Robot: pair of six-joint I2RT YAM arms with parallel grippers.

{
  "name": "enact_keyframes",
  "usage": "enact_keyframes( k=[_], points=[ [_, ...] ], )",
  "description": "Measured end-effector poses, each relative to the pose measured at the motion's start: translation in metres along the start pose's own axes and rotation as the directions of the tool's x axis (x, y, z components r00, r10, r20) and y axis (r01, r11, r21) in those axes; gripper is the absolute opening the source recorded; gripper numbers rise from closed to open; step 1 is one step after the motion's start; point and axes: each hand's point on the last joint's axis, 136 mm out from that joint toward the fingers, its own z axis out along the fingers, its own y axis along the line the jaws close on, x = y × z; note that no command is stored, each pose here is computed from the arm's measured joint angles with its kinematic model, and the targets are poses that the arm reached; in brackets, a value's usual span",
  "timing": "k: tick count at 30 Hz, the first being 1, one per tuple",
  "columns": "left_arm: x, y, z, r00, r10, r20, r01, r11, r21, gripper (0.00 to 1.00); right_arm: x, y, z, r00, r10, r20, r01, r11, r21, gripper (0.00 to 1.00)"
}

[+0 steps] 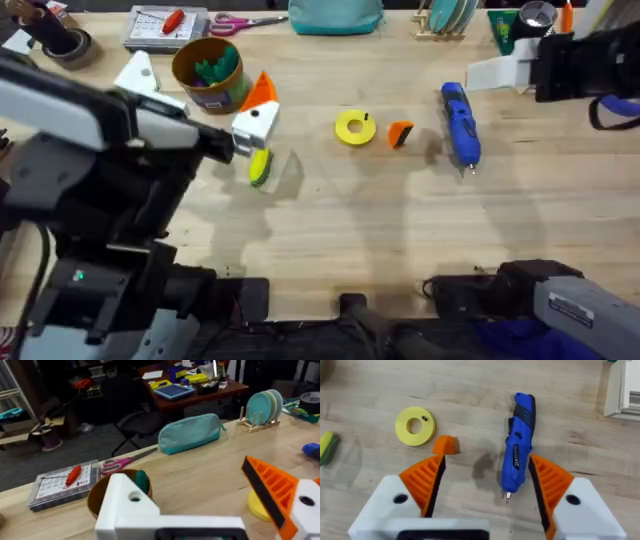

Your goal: Pick up the gripper from the table and insert it into the empty holder that is missing its gripper. Then pick up a screw, insert it into the mounting hole, and use the screwdriver to tighten it. Finally, clean up the table by picking up the vegetable and placing it into the bucket.

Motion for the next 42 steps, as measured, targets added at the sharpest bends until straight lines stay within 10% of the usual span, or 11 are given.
enact_keyframes(
  k=[22,29,35,42],
  points=[
    [0.043,-0.063,-0.036,0.993,0.005,0.122,-0.044,0.946,0.321,0.986,0.0,0.0,0.0,1.0,0.0,0.0,0.0,1.0,0.0,0.997],
    [0.056,-0.072,-0.042,0.99,-0.121,0.068,0.088,0.925,0.37,0.985,0.0,0.0,0.0,1.0,0.0,0.0,0.0,1.0,0.0,0.997],
    [0.073,-0.085,-0.046,0.969,-0.239,-0.064,0.243,0.871,0.426,0.986,0.0,0.0,0.0,1.0,0.0,0.0,0.0,1.0,0.0,0.997],
    [0.073,-0.111,-0.061,0.966,-0.237,-0.099,0.251,0.783,0.57,0.986,0.0,0.0,0.0,1.0,0.0,0.0,0.0,1.0,0.0,0.997]
  ],
)
